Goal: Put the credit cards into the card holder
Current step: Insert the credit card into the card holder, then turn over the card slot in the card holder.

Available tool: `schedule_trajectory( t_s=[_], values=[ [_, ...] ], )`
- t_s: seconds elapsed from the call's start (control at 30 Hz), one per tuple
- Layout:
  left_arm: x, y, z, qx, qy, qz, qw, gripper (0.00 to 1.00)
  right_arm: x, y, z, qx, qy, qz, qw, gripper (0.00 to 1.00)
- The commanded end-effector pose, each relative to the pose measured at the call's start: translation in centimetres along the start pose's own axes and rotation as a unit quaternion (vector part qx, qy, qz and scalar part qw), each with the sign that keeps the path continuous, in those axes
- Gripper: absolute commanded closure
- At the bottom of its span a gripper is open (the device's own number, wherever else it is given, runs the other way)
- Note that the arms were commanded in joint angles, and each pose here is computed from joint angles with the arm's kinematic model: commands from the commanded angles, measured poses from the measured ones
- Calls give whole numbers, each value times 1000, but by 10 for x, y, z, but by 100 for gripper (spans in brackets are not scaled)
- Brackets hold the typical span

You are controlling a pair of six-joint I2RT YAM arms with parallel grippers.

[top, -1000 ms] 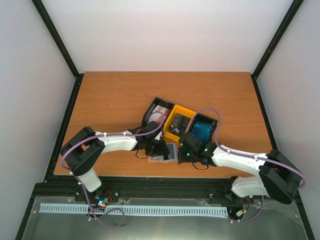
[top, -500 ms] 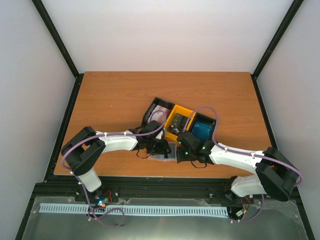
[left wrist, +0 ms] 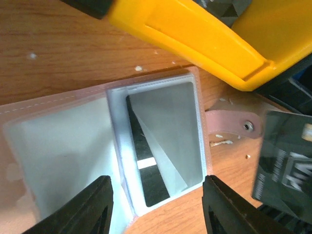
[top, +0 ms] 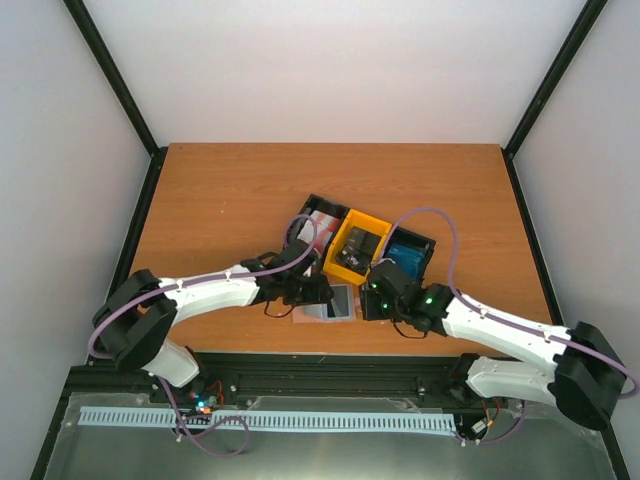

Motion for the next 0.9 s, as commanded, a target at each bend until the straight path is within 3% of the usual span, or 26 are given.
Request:
schedule_trajectory(
  t_s=[0.0, 0.33, 0.5, 0.87],
  values=[
    [16, -1, 3, -13, -17, -35, 999, 49, 10, -12, -8, -36, -14, -42, 998, 97],
    [28, 12, 13, 9, -18, -42, 999, 58, 12, 2, 12, 12, 14, -58, 998, 97],
    [28, 18, 17, 22, -14, -35, 999, 70, 16, 7, 19, 23, 15, -75, 997, 97],
    [34, 27, 20, 35, -18, -48, 998, 79, 23, 18, 23, 44, 22, -91, 995, 97]
  ],
)
Point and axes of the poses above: each gripper's point midway between its finger pads, its own y axis out along the fingers, its own x axis along the line the jaws close on, z = x × y, the point moved 2 cm from there along -y, back along the fingers, and after that the axes turned 7 degrees about -y, right-handed, at the moved point
